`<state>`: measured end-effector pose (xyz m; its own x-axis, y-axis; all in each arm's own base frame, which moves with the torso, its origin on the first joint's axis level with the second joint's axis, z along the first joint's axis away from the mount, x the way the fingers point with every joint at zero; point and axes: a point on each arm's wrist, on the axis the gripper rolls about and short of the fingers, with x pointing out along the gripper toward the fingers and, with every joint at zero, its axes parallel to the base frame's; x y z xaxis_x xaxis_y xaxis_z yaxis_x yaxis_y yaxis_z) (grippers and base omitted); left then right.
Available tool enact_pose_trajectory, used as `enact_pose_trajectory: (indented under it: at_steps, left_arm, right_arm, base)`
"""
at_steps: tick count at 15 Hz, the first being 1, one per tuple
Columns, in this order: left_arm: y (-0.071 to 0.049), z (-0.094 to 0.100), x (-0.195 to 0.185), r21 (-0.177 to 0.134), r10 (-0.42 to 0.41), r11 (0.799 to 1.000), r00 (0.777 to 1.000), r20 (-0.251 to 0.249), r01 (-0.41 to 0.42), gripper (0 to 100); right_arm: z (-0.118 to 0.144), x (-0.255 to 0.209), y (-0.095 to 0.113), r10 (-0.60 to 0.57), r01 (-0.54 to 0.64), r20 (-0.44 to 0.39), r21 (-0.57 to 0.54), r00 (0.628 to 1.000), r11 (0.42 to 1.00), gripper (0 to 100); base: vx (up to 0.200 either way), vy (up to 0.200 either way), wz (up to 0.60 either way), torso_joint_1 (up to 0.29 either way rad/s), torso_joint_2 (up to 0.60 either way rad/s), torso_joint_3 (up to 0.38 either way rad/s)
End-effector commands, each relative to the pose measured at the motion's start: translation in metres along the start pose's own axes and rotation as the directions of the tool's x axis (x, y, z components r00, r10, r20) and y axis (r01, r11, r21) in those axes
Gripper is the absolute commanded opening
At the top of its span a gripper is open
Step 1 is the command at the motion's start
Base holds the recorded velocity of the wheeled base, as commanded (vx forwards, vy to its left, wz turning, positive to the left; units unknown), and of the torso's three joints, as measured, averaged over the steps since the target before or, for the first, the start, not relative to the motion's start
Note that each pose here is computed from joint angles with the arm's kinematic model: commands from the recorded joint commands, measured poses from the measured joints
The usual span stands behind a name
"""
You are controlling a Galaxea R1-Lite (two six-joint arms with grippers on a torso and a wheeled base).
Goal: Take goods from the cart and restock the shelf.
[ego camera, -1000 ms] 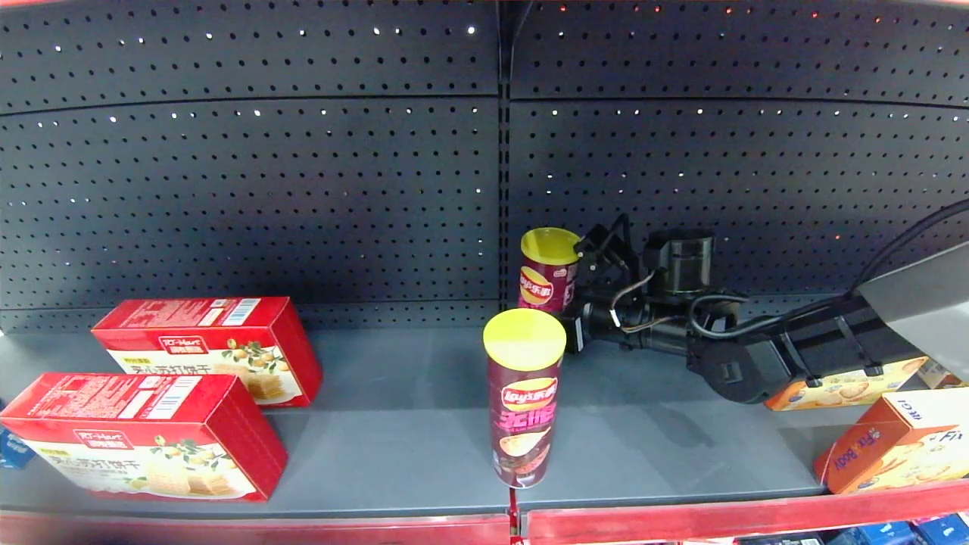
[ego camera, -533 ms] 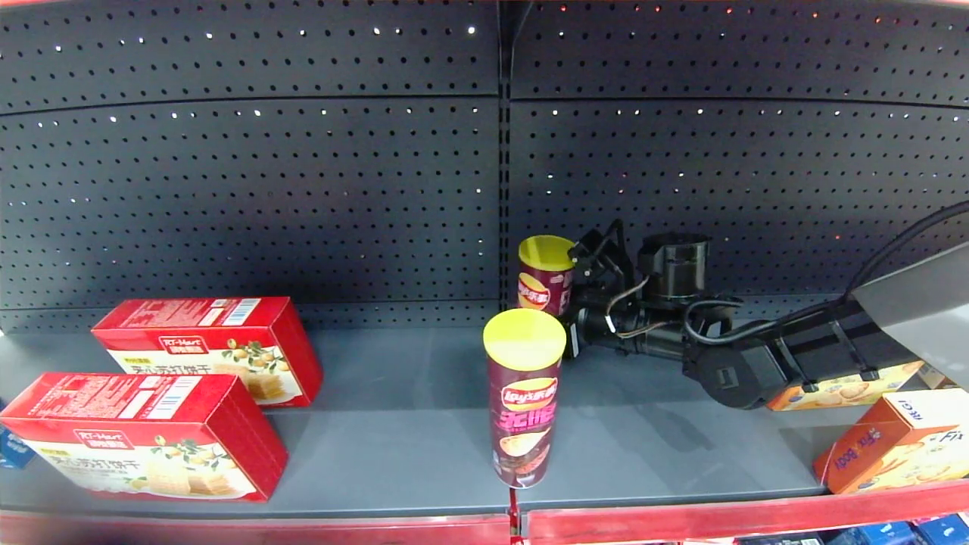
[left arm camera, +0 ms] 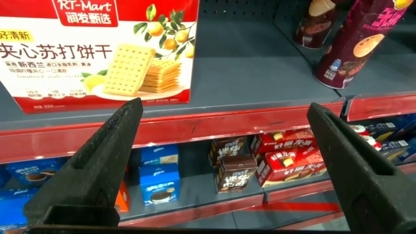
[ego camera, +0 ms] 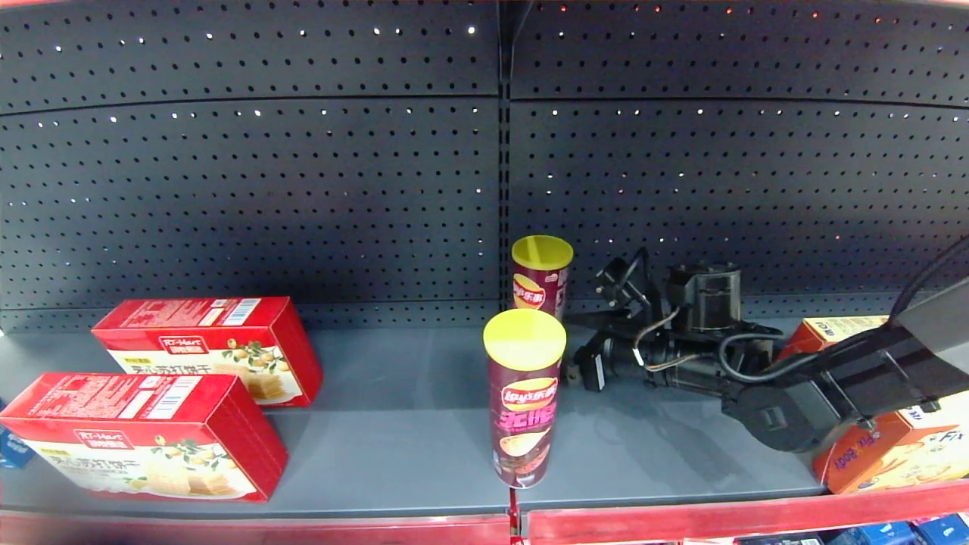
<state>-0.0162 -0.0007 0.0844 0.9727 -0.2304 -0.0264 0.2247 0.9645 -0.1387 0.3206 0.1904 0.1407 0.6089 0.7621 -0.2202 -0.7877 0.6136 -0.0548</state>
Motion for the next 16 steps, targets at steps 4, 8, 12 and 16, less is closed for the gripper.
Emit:
enact_pose_trajectory:
  at_steps: [4,8,12,16]
  left_arm:
    - [0.0,0.0,0.0,-0.002,0.0,1.0,1.0,-0.001,0.0,100]
    - [0.0,0.001,0.0,-0.009,-0.001,1.0,1.0,0.0,0.001,100]
    - [0.0,0.001,0.0,0.0,0.001,1.0,1.0,0.001,-0.001,100]
    - [0.0,0.001,0.0,0.015,0.012,1.0,1.0,0.001,-0.012,100]
  right_arm:
    - [0.01,-0.053,0.015,-0.163,0.163,-0.002,-0.001,0.987,0.987,100]
    - [0.021,-0.088,0.024,-0.351,0.351,0.016,0.008,0.936,0.936,100]
    - [0.025,-0.13,0.041,-0.463,0.463,0.049,0.022,0.885,0.886,100]
    - [0.039,-0.17,0.049,-0.577,0.577,0.127,0.041,0.807,0.816,100]
  base:
    - [0.0,0.0,0.0,0.0,0.0,0.0]
    - [0.0,0.0,0.0,0.0,0.0,0.0]
    - [0.0,0.0,0.0,0.0,0.0,0.0]
    - [0.0,0.0,0.0,0.0,0.0,0.0]
